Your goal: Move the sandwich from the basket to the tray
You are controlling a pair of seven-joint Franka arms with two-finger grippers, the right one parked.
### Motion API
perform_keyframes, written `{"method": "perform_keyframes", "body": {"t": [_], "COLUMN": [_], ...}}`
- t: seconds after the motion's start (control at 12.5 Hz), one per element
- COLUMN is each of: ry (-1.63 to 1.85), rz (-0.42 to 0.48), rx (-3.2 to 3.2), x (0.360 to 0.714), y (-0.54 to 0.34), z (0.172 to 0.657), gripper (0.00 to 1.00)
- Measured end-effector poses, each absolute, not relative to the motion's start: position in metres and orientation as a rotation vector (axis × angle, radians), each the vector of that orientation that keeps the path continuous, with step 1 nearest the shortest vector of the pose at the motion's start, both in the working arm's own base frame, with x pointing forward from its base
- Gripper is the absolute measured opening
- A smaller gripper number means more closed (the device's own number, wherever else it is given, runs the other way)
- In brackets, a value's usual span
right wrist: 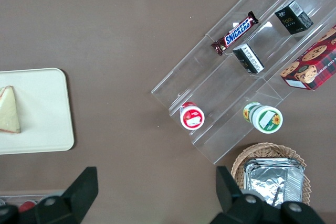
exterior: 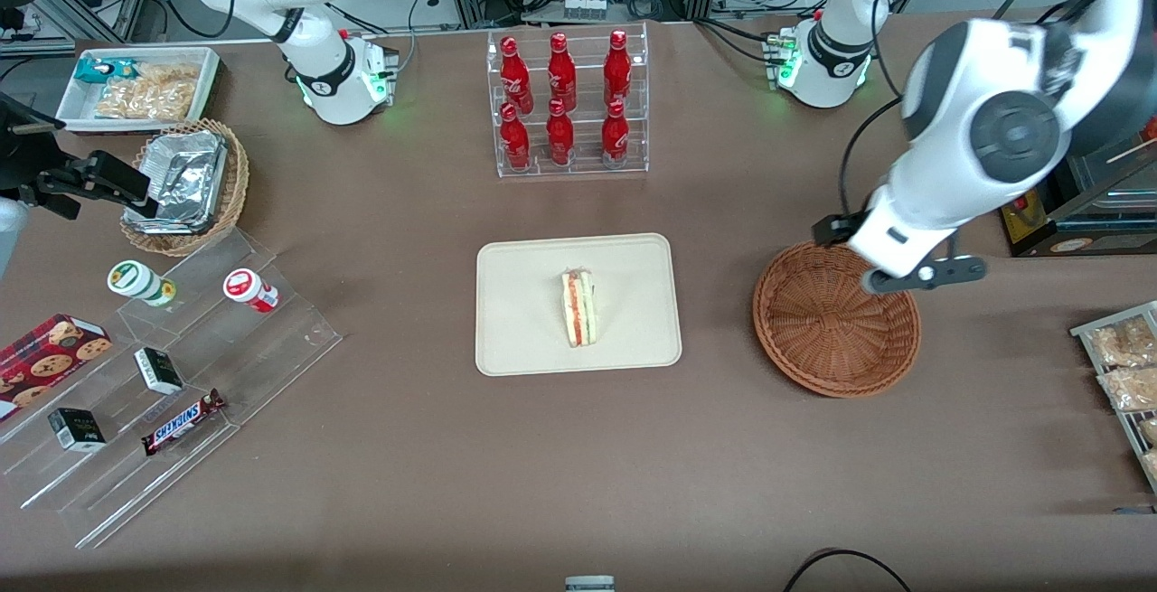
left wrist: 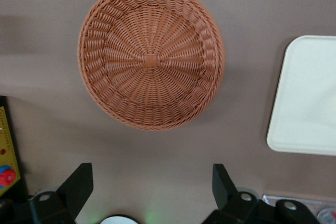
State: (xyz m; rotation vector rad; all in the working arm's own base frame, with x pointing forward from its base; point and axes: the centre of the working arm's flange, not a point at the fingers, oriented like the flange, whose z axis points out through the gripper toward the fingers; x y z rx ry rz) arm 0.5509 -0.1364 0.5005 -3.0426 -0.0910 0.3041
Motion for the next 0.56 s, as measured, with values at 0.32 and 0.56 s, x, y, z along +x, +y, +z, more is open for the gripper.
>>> {"method": "perform_keyframes", "body": {"t": [0.32,0.56], "ry": [0.084,0.133], "rz": [0.331,0.323], "rx": [-3.063,-3.078], "x": [0.539,0.531], "y": [-0.084,-0.050], "z": [0.535,0.564], "gripper": [1.00,1.00]}}
